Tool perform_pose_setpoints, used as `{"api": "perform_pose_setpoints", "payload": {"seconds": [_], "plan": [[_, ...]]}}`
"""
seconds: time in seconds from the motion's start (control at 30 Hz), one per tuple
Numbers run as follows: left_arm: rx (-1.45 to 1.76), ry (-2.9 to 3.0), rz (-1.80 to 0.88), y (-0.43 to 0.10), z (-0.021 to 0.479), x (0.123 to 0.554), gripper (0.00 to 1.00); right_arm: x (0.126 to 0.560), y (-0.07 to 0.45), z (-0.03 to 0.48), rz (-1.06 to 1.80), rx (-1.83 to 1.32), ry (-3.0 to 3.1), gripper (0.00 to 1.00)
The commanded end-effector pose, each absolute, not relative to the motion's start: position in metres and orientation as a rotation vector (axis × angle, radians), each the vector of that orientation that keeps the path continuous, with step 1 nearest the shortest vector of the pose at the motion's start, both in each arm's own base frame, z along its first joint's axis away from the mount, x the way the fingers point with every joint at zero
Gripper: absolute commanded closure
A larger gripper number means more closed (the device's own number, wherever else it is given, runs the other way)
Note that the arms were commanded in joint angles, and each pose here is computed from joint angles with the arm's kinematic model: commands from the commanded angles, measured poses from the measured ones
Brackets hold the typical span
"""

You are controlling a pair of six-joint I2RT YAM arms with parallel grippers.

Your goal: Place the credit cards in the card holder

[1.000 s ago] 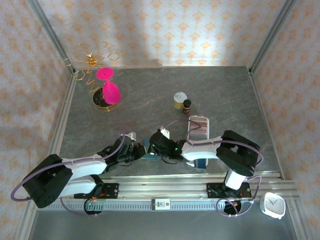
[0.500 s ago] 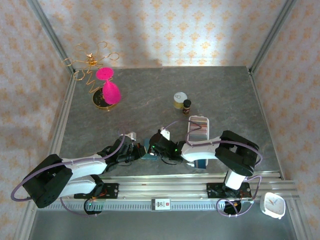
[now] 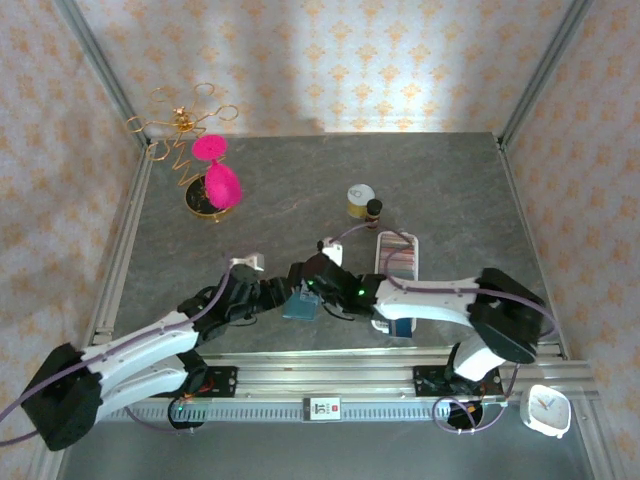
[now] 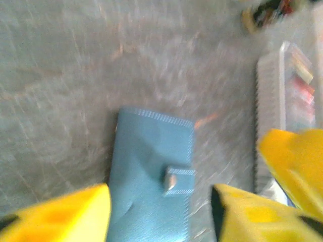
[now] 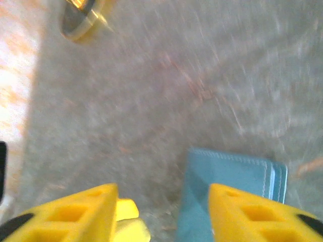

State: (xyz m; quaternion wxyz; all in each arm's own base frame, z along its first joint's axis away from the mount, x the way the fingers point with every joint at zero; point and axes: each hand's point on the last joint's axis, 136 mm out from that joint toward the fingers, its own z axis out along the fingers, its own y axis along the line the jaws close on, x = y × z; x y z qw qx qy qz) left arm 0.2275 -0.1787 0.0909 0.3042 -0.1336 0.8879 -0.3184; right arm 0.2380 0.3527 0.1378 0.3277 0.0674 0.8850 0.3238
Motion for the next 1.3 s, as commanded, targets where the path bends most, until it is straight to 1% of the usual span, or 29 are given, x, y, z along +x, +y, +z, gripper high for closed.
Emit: {"api": "perform_pose_setpoints", "payload": {"seconds": [0.0, 0.03, 0.1, 0.2, 0.3, 0.43, 0.53, 0.6, 0.73, 0.93, 1.0, 1.13, 1.27], "plan": [[-0.423, 2.21, -0.589, -0.134, 0.123, 0.247, 0.16, 0.264, 0.292, 0.184, 0.674, 0.271, 2.139, 0.41], [-0.443, 2.158, -0.541, -0.122, 0.134, 0.252, 0.01, 0.271, 0.271, 0.195, 0.648, 0.293, 2.093, 0.37], [-0.469, 2.074, -0.47, -0.102, 0.152, 0.259, 0.01, 0.281, 0.231, 0.214, 0.59, 0.317, 2.003, 0.28], [-0.525, 1.944, -0.32, -0.068, 0.171, 0.268, 0.01, 0.292, 0.166, 0.235, 0.438, 0.321, 1.865, 0.19], [-0.529, 1.822, -0.148, -0.038, 0.193, 0.275, 0.01, 0.297, 0.111, 0.25, 0.254, 0.287, 1.734, 0.16], [-0.606, 1.638, 0.151, 0.011, 0.208, 0.271, 0.01, 0.299, 0.057, 0.245, 0.053, 0.226, 1.611, 0.13], [-0.65, 1.558, 0.308, 0.039, 0.206, 0.263, 0.01, 0.306, 0.031, 0.227, -0.012, 0.176, 1.575, 0.1], [-0.664, 1.537, 0.375, 0.052, 0.202, 0.261, 0.01, 0.312, 0.013, 0.219, 0.015, 0.234, 1.56, 0.09], [-0.651, 1.522, 0.433, 0.071, 0.186, 0.261, 0.01, 0.33, -0.004, 0.192, -0.015, 0.265, 1.584, 0.09], [-0.65, 1.527, 0.388, 0.092, 0.161, 0.272, 0.01, 0.354, 0.009, 0.16, -0.022, 0.176, 1.647, 0.09], [-0.651, 1.506, 0.361, 0.096, 0.155, 0.275, 0.01, 0.36, 0.005, 0.151, -0.054, 0.179, 1.657, 0.08], [-0.526, 1.547, 0.341, 0.084, 0.157, 0.302, 0.01, 0.37, 0.002, 0.139, -0.047, 0.17, 1.677, 0.08], [-0.429, 1.511, 0.292, 0.071, 0.165, 0.318, 0.01, 0.371, -0.006, 0.133, -0.017, 0.201, 1.682, 0.07]]}}
